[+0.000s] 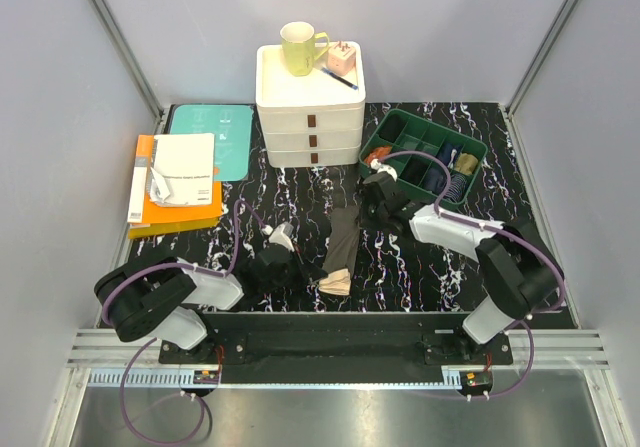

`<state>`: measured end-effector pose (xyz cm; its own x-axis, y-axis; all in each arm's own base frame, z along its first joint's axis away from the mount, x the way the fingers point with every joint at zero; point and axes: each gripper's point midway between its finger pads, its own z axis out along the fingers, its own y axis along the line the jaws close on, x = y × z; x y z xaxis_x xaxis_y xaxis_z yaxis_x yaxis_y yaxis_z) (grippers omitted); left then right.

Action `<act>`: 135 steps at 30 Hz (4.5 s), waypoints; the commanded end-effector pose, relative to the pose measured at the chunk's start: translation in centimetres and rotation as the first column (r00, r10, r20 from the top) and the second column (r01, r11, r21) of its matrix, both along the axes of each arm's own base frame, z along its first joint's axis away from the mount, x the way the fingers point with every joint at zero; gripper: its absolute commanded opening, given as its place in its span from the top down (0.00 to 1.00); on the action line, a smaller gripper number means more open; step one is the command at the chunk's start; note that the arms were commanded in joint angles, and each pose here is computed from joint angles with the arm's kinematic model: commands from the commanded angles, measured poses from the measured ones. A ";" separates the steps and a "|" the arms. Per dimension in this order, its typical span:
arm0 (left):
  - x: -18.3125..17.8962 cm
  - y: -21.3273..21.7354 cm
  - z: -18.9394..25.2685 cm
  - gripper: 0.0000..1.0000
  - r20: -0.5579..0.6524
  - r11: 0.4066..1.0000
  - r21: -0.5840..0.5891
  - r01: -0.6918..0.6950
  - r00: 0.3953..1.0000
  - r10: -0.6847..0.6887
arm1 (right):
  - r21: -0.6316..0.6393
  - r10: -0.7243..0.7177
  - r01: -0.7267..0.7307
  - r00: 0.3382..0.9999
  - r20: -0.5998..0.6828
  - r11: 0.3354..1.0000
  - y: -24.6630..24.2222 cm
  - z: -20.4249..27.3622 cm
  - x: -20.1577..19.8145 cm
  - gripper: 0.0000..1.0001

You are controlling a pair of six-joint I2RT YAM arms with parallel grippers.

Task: Roll the underwear
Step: Fold the underwear at the center of the board, then roll the underwear to the center of the board.

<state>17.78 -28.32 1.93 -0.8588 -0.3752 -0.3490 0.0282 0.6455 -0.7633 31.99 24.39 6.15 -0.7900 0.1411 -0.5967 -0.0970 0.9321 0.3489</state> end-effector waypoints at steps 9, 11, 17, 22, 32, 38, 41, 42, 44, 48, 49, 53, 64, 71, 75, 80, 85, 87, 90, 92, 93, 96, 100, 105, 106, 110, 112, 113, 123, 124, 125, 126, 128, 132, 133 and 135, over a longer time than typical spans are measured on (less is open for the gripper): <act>-2.2 -0.6 -0.1 1.00 0.059 0.982 0.028 0.189 0.980 -0.190 | -0.133 -0.128 0.132 0.991 0.037 0.982 -3.2 -4.7 4.6 1.00; -2.4 -0.9 0.2 1.00 0.067 0.976 0.020 0.215 0.974 -0.216 | -0.136 -0.102 0.107 0.994 0.043 0.985 -2.9 -5.4 5.4 1.00; -2.1 -0.6 -0.6 1.00 0.031 0.978 0.071 0.194 0.980 -0.197 | -0.061 0.033 -0.029 0.998 0.058 0.998 -0.4 -1.8 5.3 0.47; -1.8 -0.4 -1.4 1.00 -0.037 0.986 0.092 0.140 0.990 -0.137 | 0.045 0.038 -0.041 0.997 0.065 0.998 -0.9 3.6 1.8 0.25; -1.6 -0.9 -1.7 1.00 -0.068 0.988 0.083 0.128 0.990 -0.122 | 0.307 0.085 -0.012 0.970 -0.226 0.952 0.3 1.0 -11.1 0.42; -1.6 -1.0 -1.7 1.00 -0.068 0.989 0.079 0.126 0.990 -0.121 | 0.375 0.107 0.008 0.953 -0.284 0.927 1.9 0.8 -14.5 0.44; -1.7 -1.1 -1.7 1.00 -0.067 0.989 0.078 0.127 0.990 -0.122 | 0.383 0.119 0.010 0.943 -0.312 0.924 2.5 0.6 -15.4 0.45; -1.7 -1.1 -1.7 1.00 -0.068 0.989 0.079 0.129 0.990 -0.123 | 0.379 0.121 0.010 0.939 -0.321 0.925 2.6 0.3 -15.6 0.45; -1.7 -1.1 -1.7 1.00 -0.067 0.989 0.078 0.127 0.990 -0.122 | 0.376 0.120 0.017 0.934 -0.338 0.926 2.7 -0.2 -15.9 0.46; -1.8 -1.1 -1.7 1.00 -0.066 0.989 0.077 0.126 0.990 -0.121 | 0.361 0.111 0.032 0.923 -0.368 0.932 2.6 -1.1 -16.3 0.48; -1.8 -1.1 -1.6 1.00 -0.065 0.989 0.076 0.128 0.990 -0.123 | 0.359 0.106 0.039 0.921 -0.375 0.932 2.5 -1.2 -16.4 0.48; -1.7 -1.1 -1.6 1.00 -0.064 0.989 0.077 0.125 0.991 -0.120 | 0.348 0.087 0.056 0.920 -0.382 0.936 2.1 -1.6 -16.6 0.49; -1.9 -1.2 -1.6 1.00 -0.065 0.988 0.079 0.132 0.990 -0.127 | 0.378 0.090 0.049 0.935 -0.343 0.925 2.7 -1.3 -15.7 0.56; -1.8 -1.2 -1.4 1.00 -0.054 0.989 0.078 0.128 0.991 -0.124 | 0.344 0.074 0.058 0.931 -0.358 0.937 2.3 -2.4 -15.8 0.61; -2.0 -1.4 -1.3 1.00 -0.055 0.988 0.077 0.134 0.990 -0.130 | 0.356 0.088 0.044 0.934 -0.347 0.933 3.0 -2.7 -15.3 0.69; -1.9 -1.1 -1.5 1.00 -0.062 0.990 0.087 0.115 0.992 -0.110 | 0.349 0.096 0.038 0.928 -0.360 0.936 2.9 -2.7 -15.7 1.00; -1.8 -0.6 -1.9 1.00 -0.078 0.989 0.110 0.095 0.993 -0.086 | 0.326 0.085 0.034 0.934 -0.346 0.945 2.7 -0.9 -16.4 1.00; -1.8 -0.5 -1.9 1.00 -0.083 0.990 0.114 0.088 0.993 -0.078 | 0.317 0.061 0.062 0.929 -0.364 0.946 2.4 -1.2 -16.9 1.00; -2.0 -0.3 -2.2 1.00 -0.093 0.989 0.120 0.083 0.993 -0.072 | 0.294 0.028 0.103 0.912 -0.410 0.950 1.5 -2.5 -17.9 1.00; -2.0 0.0 -2.4 1.00 -0.102 0.989 0.131 0.069 0.993 -0.055 | 0.281 0.015 0.122 0.898 -0.439 0.952 1.1 -3.4 -18.5 1.00; -2.1 0.1 -2.6 1.00 -0.107 0.989 0.135 0.066 0.993 -0.052 | 0.275 0.008 0.129 0.894 -0.447 0.953 0.9 -3.7 -18.7 1.00; -1.8 0.2 -2.4 1.00 -0.099 0.990 0.132 0.053 0.994 -0.040 | 0.250 -0.019 0.157 0.879 -0.476 0.955 0.2 -4.8 -19.4 1.00; -1.8 0.4 -2.2 1.00 -0.093 0.991 0.127 0.039 0.995 -0.027 | 0.223 -0.052 0.194 0.853 -0.519 0.955 -0.4 -6.3 -20.1 1.00; -1.8 0.2 -1.3 1.00 -0.067 0.996 0.082 0.037 0.997 -0.032 | 0.193 -0.050 0.190 0.824 -0.564 0.963 -0.2 -7.8 -20.5 1.00; -1.8 0.0 -0.7 0.96 -0.058 0.997 0.060 0.038 0.998 -0.034 | 0.205 -0.036 0.182 0.825 -0.564 0.962 0.2 -7.8 -20.4 1.00; -2.1 0.1 0.3 0.65 -0.048 0.999 0.014 0.035 0.998 -0.034 | 0.201 -0.021 0.165 0.821 -0.571 0.966 0.8 -8.0 -20.1 1.00; -2.2 0.5 0.4 0.55 -0.047 1.000 0.009 0.022 0.999 -0.022 | 0.201 -0.020 0.162 0.822 -0.569 0.966 0.8 -8.0 -20.1 1.00; -2.3 0.7 0.4 0.53 -0.047 1.000 0.011 0.019 0.999 -0.018 | 0.201 -0.020 0.162 0.822 -0.569 0.966 0.8 -8.0 -20.1 1.00; -3.2 2.4 -2.0 0.52 -0.130 0.995 0.096 -0.014 0.991 0.027 | 0.208 -0.024 0.168 0.828 -0.561 0.964 0.7 -7.8 -19.8 1.00; -3.2 2.5 -2.0 0.52 -0.135 0.994 0.108 -0.013 0.991 0.028 | 0.207 -0.026 0.170 0.828 -0.560 0.963 0.7 -7.8 -19.8 1.00; -3.3 2.5 -2.0 0.52 -0.138 0.993 0.116 -0.011 0.990 0.027 | 0.207 -0.026 0.170 0.828 -0.560 0.963 0.6 -7.8 -19.8 1.00; -3.2 2.4 -1.8 0.52 -0.135 0.993 0.122 -0.006 0.991 0.022 | 0.207 -0.026 0.170 0.828 -0.560 0.963 0.6 -7.8 -19.9 1.00; -3.5 2.7 -2.3 0.52 -0.155 0.989 0.147 -0.001 0.988 0.024 | 0.210 -0.026 0.171 0.829 -0.559 0.963 0.6 -7.7 -19.8 1.00; -3.8 2.3 -2.7 0.52 -0.174 0.990 0.142 0.016 0.985 0.009 | 0.215 -0.023 0.169 0.833 -0.553 0.962 0.7 -7.6 -19.6 1.00; -3.8 2.1 -2.8 0.54 -0.176 0.989 0.142 0.026 0.984 0.000 | 0.217 -0.021 0.168 0.834 -0.552 0.962 0.8 -7.5 -19.6 1.00; -3.7 1.1 -2.6 0.62 -0.169 0.990 0.122 0.065 0.985 -0.043 | 0.219 -0.013 0.158 0.837 -0.547 0.963 1.0 -7.5 -19.5 1.00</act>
<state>15.49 -28.05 2.28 -0.8918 -0.3671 -0.2644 -0.0475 0.6571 -0.7523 13.84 28.46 1.96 -0.9529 0.3024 -0.0229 0.2090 0.7099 0.6726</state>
